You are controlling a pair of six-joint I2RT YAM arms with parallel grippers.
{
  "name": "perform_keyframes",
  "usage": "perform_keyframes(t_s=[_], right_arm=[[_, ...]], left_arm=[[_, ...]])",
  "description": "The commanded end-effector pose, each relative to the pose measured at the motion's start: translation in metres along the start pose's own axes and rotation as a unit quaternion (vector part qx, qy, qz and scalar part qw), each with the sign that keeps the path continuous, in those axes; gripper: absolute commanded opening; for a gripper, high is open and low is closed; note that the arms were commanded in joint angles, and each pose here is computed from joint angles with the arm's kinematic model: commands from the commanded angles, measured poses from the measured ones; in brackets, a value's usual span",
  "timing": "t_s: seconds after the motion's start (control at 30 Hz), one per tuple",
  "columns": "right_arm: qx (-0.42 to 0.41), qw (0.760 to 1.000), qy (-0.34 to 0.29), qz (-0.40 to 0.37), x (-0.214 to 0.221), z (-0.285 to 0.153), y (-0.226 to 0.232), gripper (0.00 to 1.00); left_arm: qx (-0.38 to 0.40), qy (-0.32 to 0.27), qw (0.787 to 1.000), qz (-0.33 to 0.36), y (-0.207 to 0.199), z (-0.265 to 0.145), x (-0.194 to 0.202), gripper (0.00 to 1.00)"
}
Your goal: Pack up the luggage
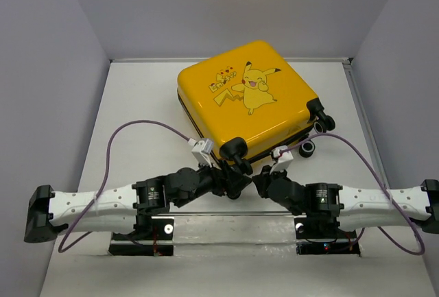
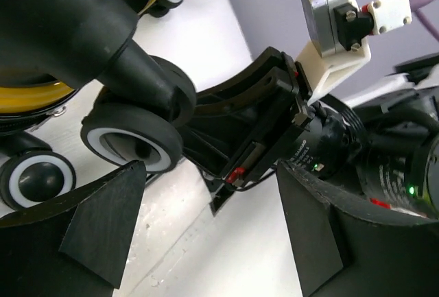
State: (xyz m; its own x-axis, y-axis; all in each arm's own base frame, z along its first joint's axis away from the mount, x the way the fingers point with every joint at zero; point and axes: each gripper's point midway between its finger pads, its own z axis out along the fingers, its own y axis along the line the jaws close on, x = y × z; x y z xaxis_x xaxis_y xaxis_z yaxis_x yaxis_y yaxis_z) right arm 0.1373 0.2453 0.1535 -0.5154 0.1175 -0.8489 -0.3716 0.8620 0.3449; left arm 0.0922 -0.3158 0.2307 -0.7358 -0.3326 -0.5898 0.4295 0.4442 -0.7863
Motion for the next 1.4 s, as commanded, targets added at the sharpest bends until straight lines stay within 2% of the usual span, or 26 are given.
perform_keyframes(t_s=[0.0, 0.13, 0.3, 0.43, 0.77, 0.87, 0.9, 1.0, 1.17, 1.27, 1.37], right_arm=[[0.032, 0.998, -0.041, 0.033, -0.001, 0.008, -0.015, 0.19], [-0.015, 0.996, -0.072, 0.055, -0.004, 0.011, -0.005, 0.20], [-0.066, 0.993, -0.080, 0.049, 0.007, 0.017, 0.001, 0.23], [-0.115, 0.988, -0.091, 0.053, 0.007, 0.023, 0.012, 0.27], [-0.161, 0.975, -0.147, 0.052, -0.013, 0.032, 0.021, 0.40], [-0.165, 0.970, -0.166, 0.061, -0.019, 0.038, 0.025, 0.43], [-0.159, 0.972, -0.162, 0.055, -0.014, 0.043, 0.024, 0.43], [-0.157, 0.966, -0.191, 0.072, -0.023, 0.047, 0.026, 0.44], [-0.144, 0.957, -0.235, 0.087, -0.032, 0.049, 0.017, 0.49], [-0.115, 0.961, -0.238, 0.077, -0.031, 0.054, 0.009, 0.53], [-0.084, 0.963, -0.236, 0.099, -0.027, 0.056, -0.005, 0.53]], left_arm=[[-0.015, -0.034, 0.999, 0.005, -0.011, 0.012, -0.018, 0.89], [-0.036, -0.047, 0.998, 0.004, -0.008, 0.022, -0.024, 0.90], [-0.041, -0.062, 0.997, 0.009, -0.008, 0.034, -0.033, 0.88], [-0.042, -0.071, 0.997, 0.005, -0.005, 0.046, -0.041, 0.86], [-0.054, -0.118, 0.991, 0.008, -0.002, 0.059, -0.067, 0.80], [-0.052, -0.122, 0.991, 0.014, -0.003, 0.063, -0.069, 0.63], [-0.051, -0.125, 0.991, 0.015, -0.004, 0.064, -0.071, 0.47], [-0.048, -0.130, 0.990, 0.028, -0.010, 0.068, -0.076, 0.28], [-0.033, -0.135, 0.989, 0.051, -0.028, 0.071, -0.086, 0.10], [-0.035, -0.132, 0.989, 0.061, -0.029, 0.073, -0.088, 0.07], [-0.040, -0.124, 0.989, 0.065, -0.023, 0.077, -0.084, 0.06]])
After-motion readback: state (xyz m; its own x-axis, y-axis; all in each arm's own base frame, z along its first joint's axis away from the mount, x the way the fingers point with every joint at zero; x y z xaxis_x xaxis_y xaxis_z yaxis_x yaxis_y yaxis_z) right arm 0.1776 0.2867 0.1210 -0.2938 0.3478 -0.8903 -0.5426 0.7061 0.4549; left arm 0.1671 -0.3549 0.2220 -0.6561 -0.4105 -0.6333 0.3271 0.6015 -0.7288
